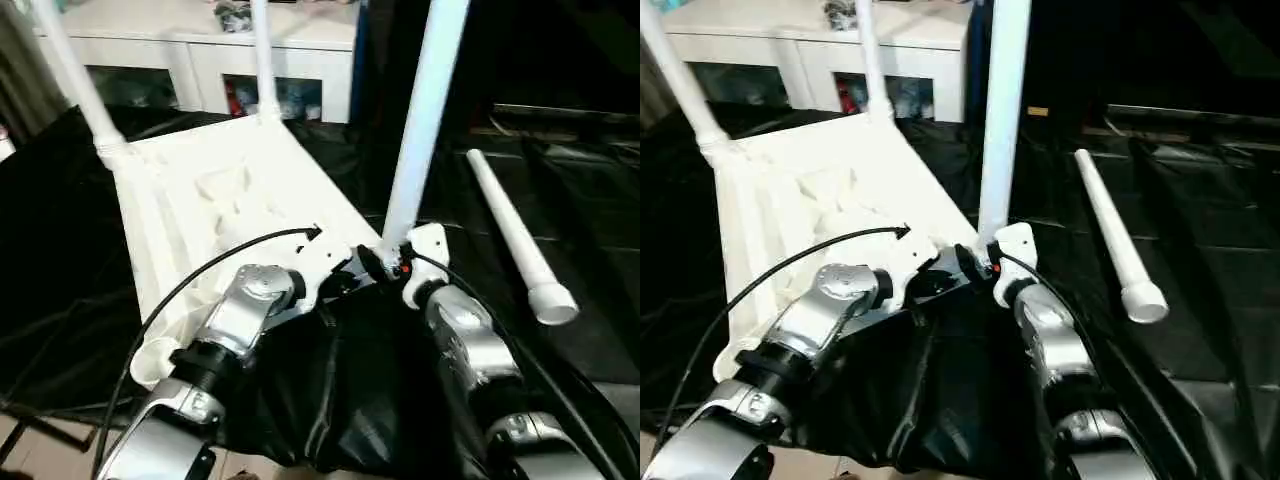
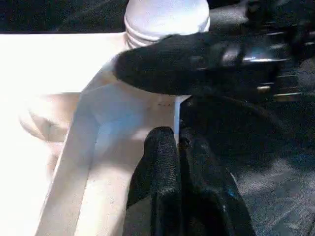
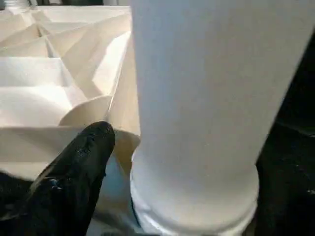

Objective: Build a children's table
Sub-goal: Rotate leg to tighten

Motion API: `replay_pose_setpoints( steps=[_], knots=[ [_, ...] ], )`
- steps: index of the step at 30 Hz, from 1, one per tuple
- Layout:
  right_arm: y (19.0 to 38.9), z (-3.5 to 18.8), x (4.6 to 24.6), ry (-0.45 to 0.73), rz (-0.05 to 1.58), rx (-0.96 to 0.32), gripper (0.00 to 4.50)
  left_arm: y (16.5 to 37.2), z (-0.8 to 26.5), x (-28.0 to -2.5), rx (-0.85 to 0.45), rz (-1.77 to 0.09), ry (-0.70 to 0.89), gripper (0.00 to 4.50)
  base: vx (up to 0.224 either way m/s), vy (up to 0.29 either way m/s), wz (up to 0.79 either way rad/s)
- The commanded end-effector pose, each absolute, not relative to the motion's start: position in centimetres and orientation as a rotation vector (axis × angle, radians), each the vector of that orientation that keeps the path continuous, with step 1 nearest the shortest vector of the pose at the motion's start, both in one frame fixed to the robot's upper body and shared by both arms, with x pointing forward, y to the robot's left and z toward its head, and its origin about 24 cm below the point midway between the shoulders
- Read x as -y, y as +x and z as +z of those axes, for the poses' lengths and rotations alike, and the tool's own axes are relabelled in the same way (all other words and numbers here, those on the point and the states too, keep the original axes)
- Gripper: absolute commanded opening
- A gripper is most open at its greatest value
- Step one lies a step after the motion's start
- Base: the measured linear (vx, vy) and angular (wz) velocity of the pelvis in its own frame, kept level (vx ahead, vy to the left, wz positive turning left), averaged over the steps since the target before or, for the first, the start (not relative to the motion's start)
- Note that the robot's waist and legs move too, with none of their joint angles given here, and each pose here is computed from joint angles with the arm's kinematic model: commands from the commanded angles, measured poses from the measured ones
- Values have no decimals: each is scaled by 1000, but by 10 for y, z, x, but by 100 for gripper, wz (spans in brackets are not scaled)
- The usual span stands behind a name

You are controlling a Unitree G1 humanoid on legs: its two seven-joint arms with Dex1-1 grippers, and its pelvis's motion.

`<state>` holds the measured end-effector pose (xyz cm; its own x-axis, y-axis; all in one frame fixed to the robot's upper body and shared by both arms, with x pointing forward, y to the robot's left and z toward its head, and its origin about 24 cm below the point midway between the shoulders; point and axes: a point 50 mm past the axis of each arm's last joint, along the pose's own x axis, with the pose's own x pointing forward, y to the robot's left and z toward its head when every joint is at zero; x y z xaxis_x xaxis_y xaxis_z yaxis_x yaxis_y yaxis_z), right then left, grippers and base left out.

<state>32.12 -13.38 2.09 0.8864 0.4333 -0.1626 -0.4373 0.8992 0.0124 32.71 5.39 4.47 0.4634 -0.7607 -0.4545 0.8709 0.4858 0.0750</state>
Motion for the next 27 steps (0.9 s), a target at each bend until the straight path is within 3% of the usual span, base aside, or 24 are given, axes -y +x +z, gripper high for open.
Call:
replay_pose_setpoints(
  steps=[1, 6, 10, 17, 18, 19, 27],
  knots=[
    [316, 25, 135, -8, 505, -154, 403, 330, 49, -48, -343, -1008, 292, 0, 0, 0, 0],
    [301, 43, 171, 33, 563, -109, 403, 331, 47, -52, -350, -999, 295, 0, 0, 0, 0],
    [292, 46, 185, 6, 628, -136, 403, 333, 50, -54, -323, -984, 290, 0, 0, 0, 0],
    [292, 46, 185, 6, 628, -136, 403, 333, 50, -54, -323, -984, 290, 0, 0, 0, 0],
    [289, 46, 188, -4, 653, -151, 409, 334, 51, -54, -311, -977, 284, 28, 0, 0, 0],
    [293, 37, 187, -65, 660, -230, 409, 341, 78, -65, -205, -955, 238, 28, 0, 0, 0],
    [290, 31, 166, -110, 750, -283, 409, 354, 117, -118, -128, -821, 262, 28, 0, 0, 0]
  ],
)
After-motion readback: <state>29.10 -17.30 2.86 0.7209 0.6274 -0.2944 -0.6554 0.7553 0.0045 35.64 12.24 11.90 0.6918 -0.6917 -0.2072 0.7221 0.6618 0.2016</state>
